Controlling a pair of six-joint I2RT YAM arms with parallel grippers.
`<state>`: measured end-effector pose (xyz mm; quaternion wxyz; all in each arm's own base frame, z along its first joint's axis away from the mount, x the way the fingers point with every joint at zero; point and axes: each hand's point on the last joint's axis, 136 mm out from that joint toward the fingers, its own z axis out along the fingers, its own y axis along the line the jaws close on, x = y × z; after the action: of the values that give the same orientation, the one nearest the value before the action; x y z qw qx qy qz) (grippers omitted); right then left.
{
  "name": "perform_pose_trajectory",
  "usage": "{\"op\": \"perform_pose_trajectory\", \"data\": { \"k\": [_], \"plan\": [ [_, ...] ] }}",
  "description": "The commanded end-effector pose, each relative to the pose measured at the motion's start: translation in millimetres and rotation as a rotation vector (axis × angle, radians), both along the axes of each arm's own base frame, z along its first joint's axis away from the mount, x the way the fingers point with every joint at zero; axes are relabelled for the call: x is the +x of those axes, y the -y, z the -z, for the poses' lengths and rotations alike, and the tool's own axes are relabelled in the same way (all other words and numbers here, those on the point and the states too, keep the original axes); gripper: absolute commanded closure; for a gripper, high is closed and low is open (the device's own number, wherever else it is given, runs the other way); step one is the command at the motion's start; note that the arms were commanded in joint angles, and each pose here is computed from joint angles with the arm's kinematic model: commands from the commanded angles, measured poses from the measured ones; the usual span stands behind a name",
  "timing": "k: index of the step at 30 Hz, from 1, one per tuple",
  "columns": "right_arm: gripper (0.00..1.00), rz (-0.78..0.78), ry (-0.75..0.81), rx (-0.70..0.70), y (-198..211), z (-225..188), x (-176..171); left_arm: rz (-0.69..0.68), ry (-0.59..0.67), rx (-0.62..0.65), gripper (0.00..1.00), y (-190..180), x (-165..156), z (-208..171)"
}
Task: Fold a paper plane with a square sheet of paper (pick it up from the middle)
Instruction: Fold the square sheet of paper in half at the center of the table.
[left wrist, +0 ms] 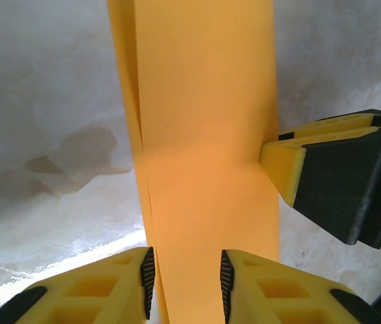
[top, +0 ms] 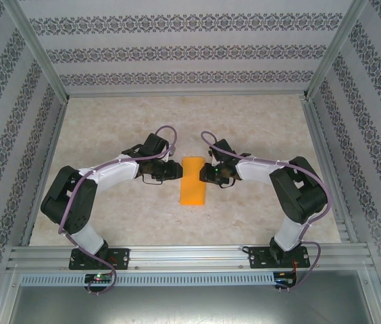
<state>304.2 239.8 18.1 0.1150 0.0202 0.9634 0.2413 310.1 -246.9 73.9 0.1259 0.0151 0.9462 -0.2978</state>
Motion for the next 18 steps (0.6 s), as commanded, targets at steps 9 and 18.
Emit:
{"op": "perform_pose_trajectory", "data": {
  "k": [9,18],
  "plan": [
    [0.70,-0.056,-0.019,-0.044,-18.0,14.7,-6.9,-0.015,0.005,0.010,0.65,-10.2,-2.3,-3.9],
    [0.69,-0.055,-0.021,-0.057,-21.7,16.4,-7.0,-0.018,-0.002,0.007,0.65,-11.2,-3.9,-1.5]
  ]
}}
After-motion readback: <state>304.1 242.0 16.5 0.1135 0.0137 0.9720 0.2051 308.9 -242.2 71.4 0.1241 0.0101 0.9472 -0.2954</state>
